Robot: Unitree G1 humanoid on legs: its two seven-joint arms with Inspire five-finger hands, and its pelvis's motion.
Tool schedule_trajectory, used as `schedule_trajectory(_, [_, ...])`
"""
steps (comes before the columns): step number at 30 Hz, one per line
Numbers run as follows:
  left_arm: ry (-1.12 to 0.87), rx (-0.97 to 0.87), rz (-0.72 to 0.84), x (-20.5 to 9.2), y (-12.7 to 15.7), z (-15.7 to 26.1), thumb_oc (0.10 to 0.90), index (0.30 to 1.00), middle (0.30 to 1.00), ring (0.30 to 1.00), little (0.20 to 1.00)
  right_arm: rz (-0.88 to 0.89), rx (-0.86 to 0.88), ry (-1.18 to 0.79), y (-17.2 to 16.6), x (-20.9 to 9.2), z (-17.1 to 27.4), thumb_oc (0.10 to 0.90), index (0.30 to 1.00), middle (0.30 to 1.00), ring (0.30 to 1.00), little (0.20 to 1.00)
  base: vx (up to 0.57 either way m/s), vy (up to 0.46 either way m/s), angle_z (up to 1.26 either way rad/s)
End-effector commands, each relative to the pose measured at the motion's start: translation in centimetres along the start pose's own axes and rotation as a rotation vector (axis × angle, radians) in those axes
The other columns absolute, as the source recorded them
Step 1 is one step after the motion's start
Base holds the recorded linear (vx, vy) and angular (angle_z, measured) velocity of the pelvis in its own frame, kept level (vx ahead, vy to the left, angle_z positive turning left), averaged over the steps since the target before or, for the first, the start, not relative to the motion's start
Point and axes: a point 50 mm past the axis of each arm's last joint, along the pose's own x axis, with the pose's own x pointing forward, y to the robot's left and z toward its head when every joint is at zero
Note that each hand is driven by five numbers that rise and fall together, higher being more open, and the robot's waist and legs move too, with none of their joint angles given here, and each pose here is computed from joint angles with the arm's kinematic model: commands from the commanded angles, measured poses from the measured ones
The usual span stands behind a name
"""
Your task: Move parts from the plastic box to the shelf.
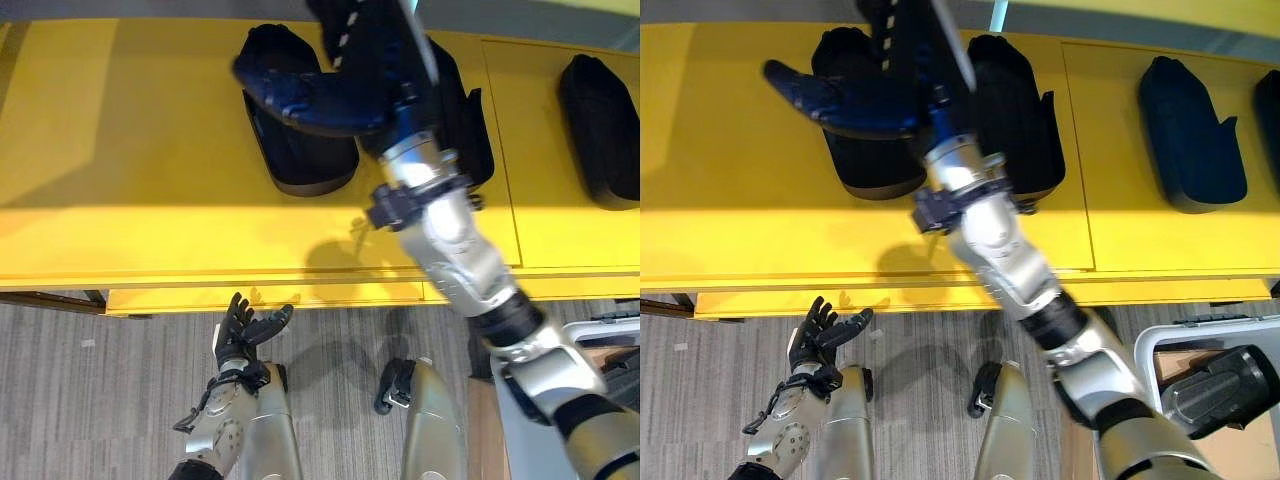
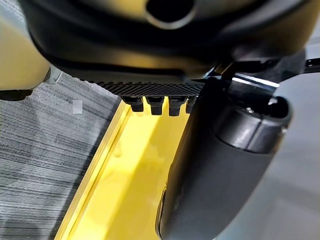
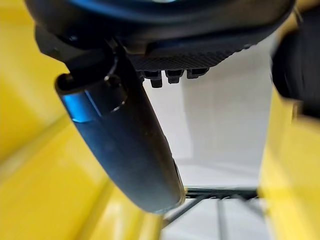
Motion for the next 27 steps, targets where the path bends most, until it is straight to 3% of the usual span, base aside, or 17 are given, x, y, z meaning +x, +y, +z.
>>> schedule_trajectory(1, [-0.162, 0.025, -0.139, -0.3, -1.5, 2.8, 0.900, 1.000, 1.000, 1.000, 1.000, 0.190, -0.067, -0.388, 1.9, 1.9, 8.1, 0.900, 1.000, 1.000, 1.000, 1.000, 0.00, 0.000, 0.00])
schedule_trajectory(12, [-0.146, 0.063, -0.195, -1.0, -0.7, 2.3, 0.900, 1.000, 1.000, 1.000, 1.000, 0.343, -0.445, -0.233, -2.6, -1.4, 9.6, 0.900, 1.000, 1.000, 1.000, 1.000, 0.00, -0.003, -0.04])
schedule_trajectory(27, [-0.139, 0.072, -0.227, -1.3, -0.4, 2.2, 0.900, 1.000, 1.000, 1.000, 1.000, 0.516, -0.491, 0.006, -2.5, -2.5, 6.5, 0.900, 1.000, 1.000, 1.000, 1.000, 0.00, 0.000, 0.00])
